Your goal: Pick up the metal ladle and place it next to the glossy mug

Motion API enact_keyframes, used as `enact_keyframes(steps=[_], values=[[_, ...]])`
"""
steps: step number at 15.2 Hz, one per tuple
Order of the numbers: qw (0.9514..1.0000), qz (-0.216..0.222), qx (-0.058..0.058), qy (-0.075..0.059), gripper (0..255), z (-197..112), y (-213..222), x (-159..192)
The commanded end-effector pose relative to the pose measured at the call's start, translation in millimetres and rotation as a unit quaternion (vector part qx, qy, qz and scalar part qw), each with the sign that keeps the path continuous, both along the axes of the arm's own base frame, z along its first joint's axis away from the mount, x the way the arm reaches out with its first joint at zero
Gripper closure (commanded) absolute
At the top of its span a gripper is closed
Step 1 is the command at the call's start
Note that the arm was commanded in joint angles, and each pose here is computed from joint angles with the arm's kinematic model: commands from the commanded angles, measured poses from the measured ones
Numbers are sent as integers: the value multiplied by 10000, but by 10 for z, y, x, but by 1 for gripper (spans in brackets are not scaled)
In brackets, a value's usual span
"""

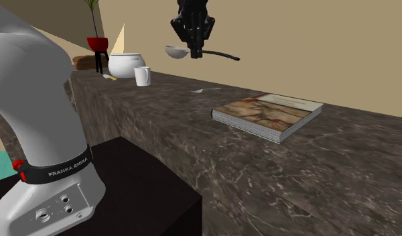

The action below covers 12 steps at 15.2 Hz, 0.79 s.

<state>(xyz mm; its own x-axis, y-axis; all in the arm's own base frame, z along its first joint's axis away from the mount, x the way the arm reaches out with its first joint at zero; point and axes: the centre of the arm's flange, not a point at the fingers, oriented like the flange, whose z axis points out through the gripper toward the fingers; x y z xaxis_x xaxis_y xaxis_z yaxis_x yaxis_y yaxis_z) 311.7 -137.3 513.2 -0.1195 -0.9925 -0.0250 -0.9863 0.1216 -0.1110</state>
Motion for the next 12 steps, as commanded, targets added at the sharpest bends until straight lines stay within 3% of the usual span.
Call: enact_keyframes(steps=[1, 12], values=[[10000, -10, 2, 0, 255, -26, 246, 84], [10000, -10, 2, 0, 255, -25, 1564, 694]])
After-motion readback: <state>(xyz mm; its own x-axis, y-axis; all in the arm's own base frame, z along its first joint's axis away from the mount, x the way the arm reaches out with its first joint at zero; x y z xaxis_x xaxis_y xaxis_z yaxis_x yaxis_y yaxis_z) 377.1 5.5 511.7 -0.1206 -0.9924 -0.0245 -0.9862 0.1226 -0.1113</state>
